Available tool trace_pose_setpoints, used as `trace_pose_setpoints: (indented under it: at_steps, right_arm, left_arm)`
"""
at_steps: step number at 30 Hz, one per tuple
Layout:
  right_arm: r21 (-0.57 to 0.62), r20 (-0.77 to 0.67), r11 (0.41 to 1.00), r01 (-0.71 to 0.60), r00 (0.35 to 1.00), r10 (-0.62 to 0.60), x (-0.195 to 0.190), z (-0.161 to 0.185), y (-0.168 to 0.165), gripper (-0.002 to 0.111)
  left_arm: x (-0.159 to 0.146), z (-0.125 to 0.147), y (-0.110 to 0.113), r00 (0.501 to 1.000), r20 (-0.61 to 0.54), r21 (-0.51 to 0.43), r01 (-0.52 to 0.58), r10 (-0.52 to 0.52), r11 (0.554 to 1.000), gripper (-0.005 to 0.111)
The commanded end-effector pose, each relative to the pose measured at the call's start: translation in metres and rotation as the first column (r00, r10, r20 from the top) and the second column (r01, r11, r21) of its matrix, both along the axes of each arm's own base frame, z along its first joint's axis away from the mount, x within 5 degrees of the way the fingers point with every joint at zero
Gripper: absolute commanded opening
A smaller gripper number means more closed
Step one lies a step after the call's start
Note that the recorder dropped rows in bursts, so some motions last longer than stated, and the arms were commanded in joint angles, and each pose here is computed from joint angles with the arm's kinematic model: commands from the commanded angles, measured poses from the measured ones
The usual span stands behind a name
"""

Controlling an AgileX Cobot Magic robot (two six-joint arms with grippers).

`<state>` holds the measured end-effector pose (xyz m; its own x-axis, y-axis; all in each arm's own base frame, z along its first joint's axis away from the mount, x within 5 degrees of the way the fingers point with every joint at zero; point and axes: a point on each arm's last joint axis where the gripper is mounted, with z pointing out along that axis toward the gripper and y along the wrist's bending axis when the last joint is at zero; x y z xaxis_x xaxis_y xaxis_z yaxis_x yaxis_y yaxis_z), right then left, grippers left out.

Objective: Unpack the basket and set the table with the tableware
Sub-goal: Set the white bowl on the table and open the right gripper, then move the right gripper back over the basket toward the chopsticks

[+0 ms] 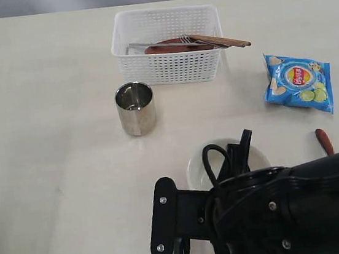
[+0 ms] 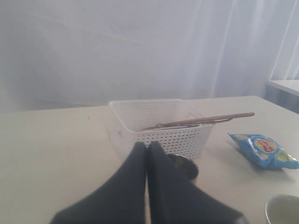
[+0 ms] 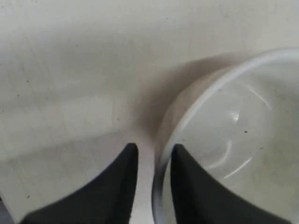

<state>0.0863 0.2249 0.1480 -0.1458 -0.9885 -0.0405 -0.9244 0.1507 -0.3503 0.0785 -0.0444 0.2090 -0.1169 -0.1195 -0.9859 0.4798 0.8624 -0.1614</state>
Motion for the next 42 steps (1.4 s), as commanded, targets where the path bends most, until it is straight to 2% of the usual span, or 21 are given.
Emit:
trace_pose_setpoints:
  at_steps: [1, 10, 17, 21, 24, 27, 30, 33, 35, 37, 38, 39, 40, 42]
  right_arm:
    - [0.004, -0.001, 1.000, 0.022, 1.000, -0.022, 0.001, 0.002, -0.001, 0.039]
    - [0.002, 0.011, 0.999, 0.049, 0.999, -0.049, 0.003, 0.015, 0.000, 0.048]
    - [0.044, -0.007, 0.999, 0.019, 1.000, -0.019, 0.002, 0.044, 0.005, 0.048]
    - [0.053, -0.028, 0.997, 0.055, 0.998, -0.054, -0.001, 0.058, -0.001, 0.048]
    - [0.095, -0.031, 0.992, 0.080, 0.997, -0.078, -0.004, 0.074, -0.007, 0.048]
    - [0.193, 0.010, 0.974, 0.117, 0.993, -0.121, -0.003, 0.103, -0.015, 0.048]
    - [0.352, 0.161, 0.919, 0.178, 0.956, -0.247, 0.008, 0.148, -0.032, 0.048]
    - [0.473, 0.293, 0.835, 0.281, 0.844, -0.449, 0.032, 0.190, -0.059, 0.048]
    - [0.506, 0.299, 0.784, 0.361, 0.778, -0.552, 0.052, 0.203, -0.077, 0.048]
    - [0.514, 0.281, 0.736, 0.441, 0.724, -0.630, 0.077, 0.210, -0.100, 0.048]
    - [0.531, 0.230, 0.674, 0.514, 0.678, -0.698, 0.106, 0.206, -0.124, 0.048]
    - [0.541, 0.190, 0.648, 0.537, 0.672, -0.715, 0.118, 0.202, -0.132, 0.048]
    - [0.548, 0.135, 0.598, 0.585, 0.644, -0.753, 0.134, 0.196, -0.146, 0.048]
    - [0.596, -0.023, 0.449, 0.666, 0.573, -0.819, 0.158, 0.186, -0.164, 0.048]
  left_arm:
    - [0.000, -0.001, 0.001, 1.000, -0.004, -0.005, -0.003, 0.003, 1.000, 0.000]
    - [0.000, -0.001, 0.001, 1.000, -0.004, -0.005, -0.003, 0.003, 1.000, 0.000]
    - [0.000, -0.001, 0.001, 1.000, -0.004, -0.005, -0.003, 0.003, 1.000, 0.000]
    - [0.000, -0.001, 0.001, 1.000, -0.004, -0.005, -0.003, 0.003, 1.000, 0.000]
    - [0.000, -0.001, 0.001, 1.000, -0.004, -0.005, -0.003, 0.003, 1.000, 0.000]
    - [0.000, -0.001, 0.001, 1.000, -0.004, -0.005, -0.003, 0.003, 1.000, 0.000]
    - [0.000, -0.001, 0.001, 1.000, -0.004, -0.005, -0.003, 0.003, 1.000, 0.000]
    - [0.000, -0.001, 0.001, 1.000, -0.004, -0.005, -0.003, 0.003, 1.000, 0.000]
    - [0.000, -0.001, 0.001, 1.000, -0.004, -0.005, -0.003, 0.003, 1.000, 0.000]
    - [0.000, -0.001, 0.001, 1.000, -0.004, -0.005, -0.003, 0.003, 1.000, 0.000]
    - [0.000, -0.001, 0.001, 1.000, -0.004, -0.005, -0.003, 0.003, 1.000, 0.000]
    - [0.000, -0.001, 0.001, 1.000, -0.004, -0.005, -0.003, 0.003, 1.000, 0.000]
    - [0.000, -0.001, 0.001, 1.000, -0.004, -0.005, -0.003, 0.003, 1.000, 0.000]
    - [0.000, -0.001, 0.001, 1.000, -0.004, -0.005, -0.003, 0.003, 1.000, 0.000]
